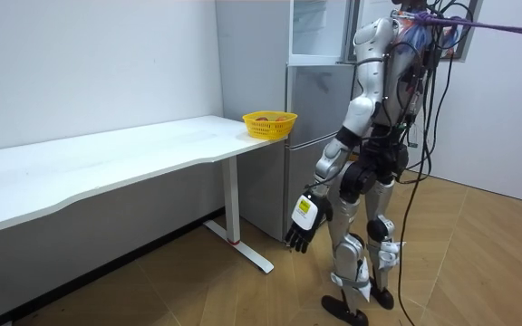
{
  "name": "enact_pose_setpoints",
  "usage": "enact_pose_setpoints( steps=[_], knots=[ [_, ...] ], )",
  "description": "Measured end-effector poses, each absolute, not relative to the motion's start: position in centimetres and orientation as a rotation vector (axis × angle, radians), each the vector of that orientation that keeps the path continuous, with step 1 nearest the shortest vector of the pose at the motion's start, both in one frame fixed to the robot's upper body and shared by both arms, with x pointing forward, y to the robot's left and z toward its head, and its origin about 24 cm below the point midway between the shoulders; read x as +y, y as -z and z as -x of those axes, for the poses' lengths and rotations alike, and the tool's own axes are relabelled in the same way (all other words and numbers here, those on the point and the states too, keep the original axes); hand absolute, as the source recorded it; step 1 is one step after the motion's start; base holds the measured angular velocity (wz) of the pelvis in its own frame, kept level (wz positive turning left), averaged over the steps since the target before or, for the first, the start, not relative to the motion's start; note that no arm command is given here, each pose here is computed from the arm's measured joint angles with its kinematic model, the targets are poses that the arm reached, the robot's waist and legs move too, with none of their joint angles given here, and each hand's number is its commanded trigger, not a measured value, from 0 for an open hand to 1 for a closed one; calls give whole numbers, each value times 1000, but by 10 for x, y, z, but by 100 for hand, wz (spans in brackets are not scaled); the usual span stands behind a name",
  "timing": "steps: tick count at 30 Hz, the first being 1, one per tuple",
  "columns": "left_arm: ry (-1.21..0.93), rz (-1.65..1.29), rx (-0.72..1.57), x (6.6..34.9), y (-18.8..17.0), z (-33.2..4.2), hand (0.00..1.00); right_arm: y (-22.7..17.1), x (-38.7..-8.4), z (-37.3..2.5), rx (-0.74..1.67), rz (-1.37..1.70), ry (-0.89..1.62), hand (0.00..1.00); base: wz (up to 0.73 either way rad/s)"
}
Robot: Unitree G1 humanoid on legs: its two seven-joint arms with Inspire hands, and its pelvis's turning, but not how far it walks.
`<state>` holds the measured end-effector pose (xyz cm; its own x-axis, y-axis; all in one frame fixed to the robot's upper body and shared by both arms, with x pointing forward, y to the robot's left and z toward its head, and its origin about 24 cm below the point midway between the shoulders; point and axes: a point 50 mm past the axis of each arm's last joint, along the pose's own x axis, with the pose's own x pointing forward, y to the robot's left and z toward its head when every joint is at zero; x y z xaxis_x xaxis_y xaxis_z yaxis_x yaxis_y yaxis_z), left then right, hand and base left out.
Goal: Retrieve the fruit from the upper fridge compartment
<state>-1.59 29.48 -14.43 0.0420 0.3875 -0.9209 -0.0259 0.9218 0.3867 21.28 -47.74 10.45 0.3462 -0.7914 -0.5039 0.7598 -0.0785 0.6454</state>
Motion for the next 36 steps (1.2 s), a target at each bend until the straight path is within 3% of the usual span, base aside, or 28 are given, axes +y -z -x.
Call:
enact_pose_setpoints(
  steps=[16, 26, 36],
  knots=[
    [-329, -306, 1496, 295, 145, 19, 0, -124, -473, -229, -39, -907, 1221, 0, -1],
    [-326, -291, 1486, 294, 145, 19, 0, -137, -467, -239, 53, -669, 1241, 0, -4],
    [-352, -260, 1423, 294, 145, 13, 0, -146, -438, -249, 46, -375, 1236, 0, -11]
  ],
)
